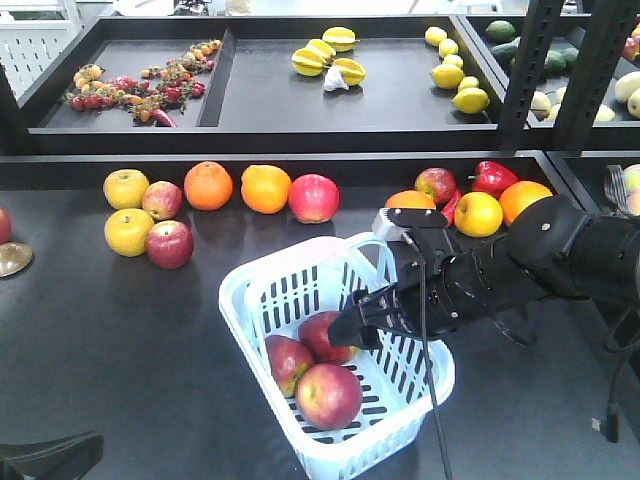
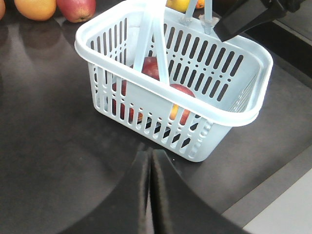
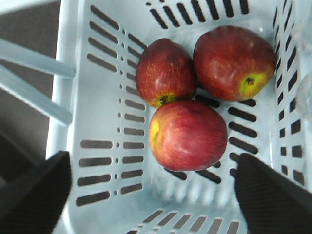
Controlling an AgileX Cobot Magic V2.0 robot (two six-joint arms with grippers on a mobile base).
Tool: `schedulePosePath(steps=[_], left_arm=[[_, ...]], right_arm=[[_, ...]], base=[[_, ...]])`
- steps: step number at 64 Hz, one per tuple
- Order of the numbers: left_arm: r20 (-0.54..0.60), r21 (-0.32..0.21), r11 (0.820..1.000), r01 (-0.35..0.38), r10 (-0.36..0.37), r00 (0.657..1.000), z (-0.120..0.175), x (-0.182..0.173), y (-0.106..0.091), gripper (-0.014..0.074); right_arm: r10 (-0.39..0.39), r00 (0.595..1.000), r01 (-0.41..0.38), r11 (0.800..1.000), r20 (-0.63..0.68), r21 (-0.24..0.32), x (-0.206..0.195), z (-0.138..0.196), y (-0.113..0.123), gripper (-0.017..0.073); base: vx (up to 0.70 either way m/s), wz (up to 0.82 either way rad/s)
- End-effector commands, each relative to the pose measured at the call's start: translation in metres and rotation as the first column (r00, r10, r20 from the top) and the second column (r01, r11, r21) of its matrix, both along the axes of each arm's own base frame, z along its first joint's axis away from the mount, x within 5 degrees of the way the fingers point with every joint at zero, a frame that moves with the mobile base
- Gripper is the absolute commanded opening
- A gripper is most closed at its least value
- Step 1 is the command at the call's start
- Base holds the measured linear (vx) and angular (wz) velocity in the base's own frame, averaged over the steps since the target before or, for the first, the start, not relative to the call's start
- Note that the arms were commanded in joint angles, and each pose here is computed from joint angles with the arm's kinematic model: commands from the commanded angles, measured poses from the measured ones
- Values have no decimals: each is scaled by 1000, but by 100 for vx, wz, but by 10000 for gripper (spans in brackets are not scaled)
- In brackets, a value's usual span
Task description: Pick three apples into basket with both arms
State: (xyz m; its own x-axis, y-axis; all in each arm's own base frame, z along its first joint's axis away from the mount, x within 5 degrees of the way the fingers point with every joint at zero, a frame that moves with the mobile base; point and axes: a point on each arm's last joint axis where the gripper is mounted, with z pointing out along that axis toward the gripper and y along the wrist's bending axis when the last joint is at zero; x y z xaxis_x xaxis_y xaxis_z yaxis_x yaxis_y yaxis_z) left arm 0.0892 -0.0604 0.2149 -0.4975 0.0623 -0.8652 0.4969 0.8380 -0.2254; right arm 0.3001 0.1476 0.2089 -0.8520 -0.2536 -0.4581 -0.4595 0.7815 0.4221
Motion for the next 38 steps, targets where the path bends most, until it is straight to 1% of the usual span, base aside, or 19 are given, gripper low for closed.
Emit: schedulePosePath(steps=[1, 6, 7, 11, 12, 16, 23, 30, 34, 38], left_arm=[[39, -43, 999, -31, 33, 999, 12, 4, 0, -6], [39, -43, 999, -31, 33, 999, 12, 4, 0, -6], [39, -43, 999, -31, 33, 999, 12, 4, 0, -6], [39, -43, 999, -31, 33, 999, 12, 4, 0, -6], [39, -43, 999, -31, 33, 999, 12, 4, 0, -6], [39, -43, 999, -31, 33, 999, 12, 4, 0, -6], [39, -43, 999, -31, 33, 999, 12, 4, 0, -6], [39, -43, 999, -31, 33, 999, 12, 4, 0, -6], [39, -43, 999, -31, 33, 999, 12, 4, 0, -6], [39, -43, 999, -31, 33, 999, 12, 4, 0, -6]], right_arm=[[36, 997, -39, 998, 63, 49, -5, 30, 1, 498], [83, 993, -87, 995, 80, 51, -13, 40, 0, 347], [96, 992, -100, 994, 87, 50, -16, 43, 0, 300], [137, 984, -143, 989, 116, 42, -23, 54, -2, 169], [146, 981, -152, 988, 130, 39, -26, 58, -3, 120], [182, 968, -189, 982, 173, 26, -36, 73, -6, -20], [224, 942, -234, 972, 249, 10, -59, 102, -13, -10], [268, 901, -274, 961, 341, -31, -88, 132, -25, -8], [275, 873, -276, 959, 403, -57, -106, 145, -32, -6], [266, 839, -257, 963, 474, -85, -126, 155, -42, -6]], base=[[0, 0], [0, 0], [0, 0], [0, 0], [0, 0], [0, 0], [0, 0], [0, 0], [0, 0], [0, 0]])
